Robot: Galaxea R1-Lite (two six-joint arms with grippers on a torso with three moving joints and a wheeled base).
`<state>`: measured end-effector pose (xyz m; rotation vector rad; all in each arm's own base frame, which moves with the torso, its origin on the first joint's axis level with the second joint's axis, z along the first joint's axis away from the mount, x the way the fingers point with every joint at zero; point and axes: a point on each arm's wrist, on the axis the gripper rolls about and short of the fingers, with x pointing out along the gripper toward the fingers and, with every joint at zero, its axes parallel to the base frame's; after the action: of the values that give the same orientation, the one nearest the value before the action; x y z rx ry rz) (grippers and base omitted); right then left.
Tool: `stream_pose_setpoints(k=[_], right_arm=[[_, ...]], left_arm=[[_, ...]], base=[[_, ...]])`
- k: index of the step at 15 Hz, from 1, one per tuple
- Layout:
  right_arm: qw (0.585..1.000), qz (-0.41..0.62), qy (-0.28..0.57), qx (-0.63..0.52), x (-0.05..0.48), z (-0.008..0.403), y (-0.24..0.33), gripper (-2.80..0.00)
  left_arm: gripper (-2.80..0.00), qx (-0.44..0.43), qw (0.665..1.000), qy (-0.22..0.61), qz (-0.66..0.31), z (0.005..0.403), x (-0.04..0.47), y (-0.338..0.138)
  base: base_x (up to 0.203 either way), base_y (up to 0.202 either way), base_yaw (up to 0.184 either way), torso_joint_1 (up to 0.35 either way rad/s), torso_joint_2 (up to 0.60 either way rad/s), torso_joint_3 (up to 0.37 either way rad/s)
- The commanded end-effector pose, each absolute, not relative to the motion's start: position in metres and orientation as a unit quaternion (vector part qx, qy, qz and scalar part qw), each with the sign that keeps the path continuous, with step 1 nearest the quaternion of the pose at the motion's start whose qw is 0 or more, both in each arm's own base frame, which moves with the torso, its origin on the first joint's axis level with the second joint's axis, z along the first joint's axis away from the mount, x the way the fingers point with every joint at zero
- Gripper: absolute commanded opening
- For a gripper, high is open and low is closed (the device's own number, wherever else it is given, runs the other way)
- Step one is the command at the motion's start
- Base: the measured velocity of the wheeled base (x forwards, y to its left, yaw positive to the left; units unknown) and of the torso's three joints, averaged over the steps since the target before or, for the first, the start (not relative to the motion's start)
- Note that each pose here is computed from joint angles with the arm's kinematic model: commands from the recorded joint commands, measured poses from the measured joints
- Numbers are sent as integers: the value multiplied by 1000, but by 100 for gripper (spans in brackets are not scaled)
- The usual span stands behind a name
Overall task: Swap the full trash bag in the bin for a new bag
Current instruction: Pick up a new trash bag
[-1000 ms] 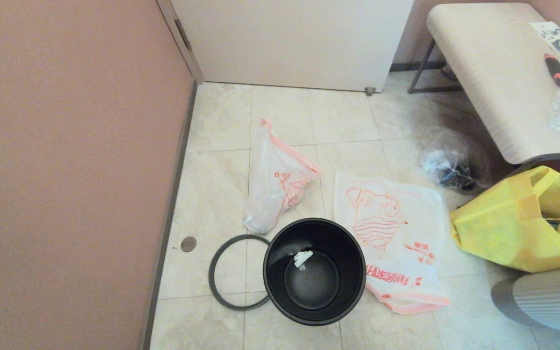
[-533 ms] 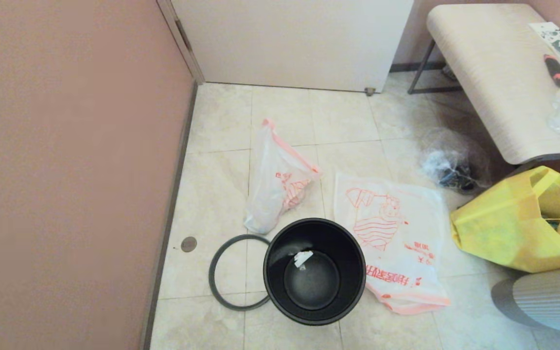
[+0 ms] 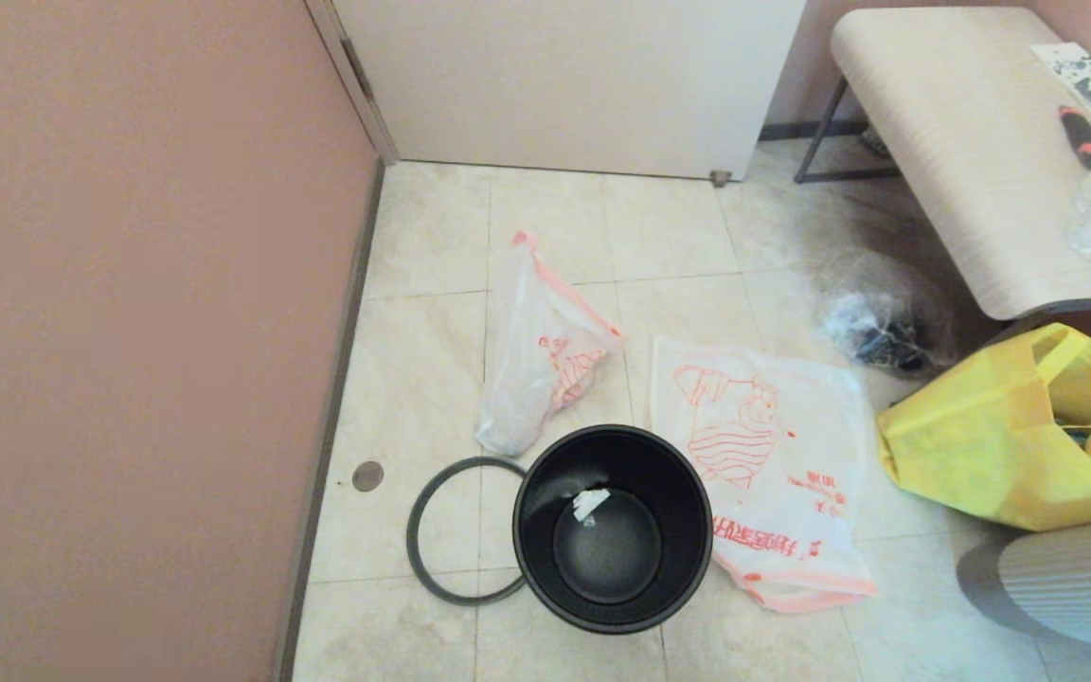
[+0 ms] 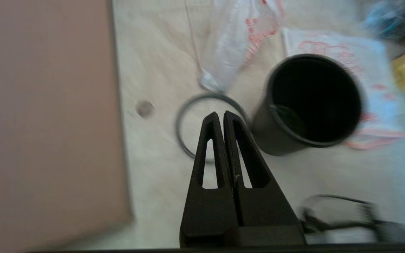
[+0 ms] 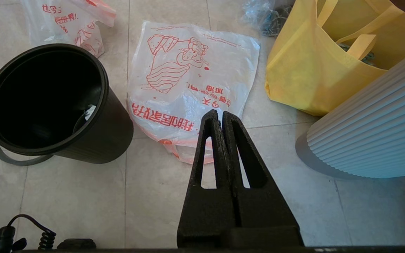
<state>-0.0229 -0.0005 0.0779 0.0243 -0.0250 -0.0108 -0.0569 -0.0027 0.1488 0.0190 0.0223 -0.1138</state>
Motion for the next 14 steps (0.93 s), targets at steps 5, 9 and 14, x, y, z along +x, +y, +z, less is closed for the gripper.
stream_pose_setpoints(k=[5,9,14], right_arm=[[1000,-5,-7,12,-22,75,-1,-280],[1000,-5,-7,12,-22,75,-1,-280],[1000,-5,-7,12,-22,75,-1,-280]], left_arm=[[-280,93,994,-26,-54,88,-27,-3],[-280,94,995,-5,-39,76,-23,-2],[-280,93,995,-5,-39,76,-23,-2]], base=[[0,0,0,0,0,0],[0,0,0,0,0,0],[0,0,0,0,0,0]])
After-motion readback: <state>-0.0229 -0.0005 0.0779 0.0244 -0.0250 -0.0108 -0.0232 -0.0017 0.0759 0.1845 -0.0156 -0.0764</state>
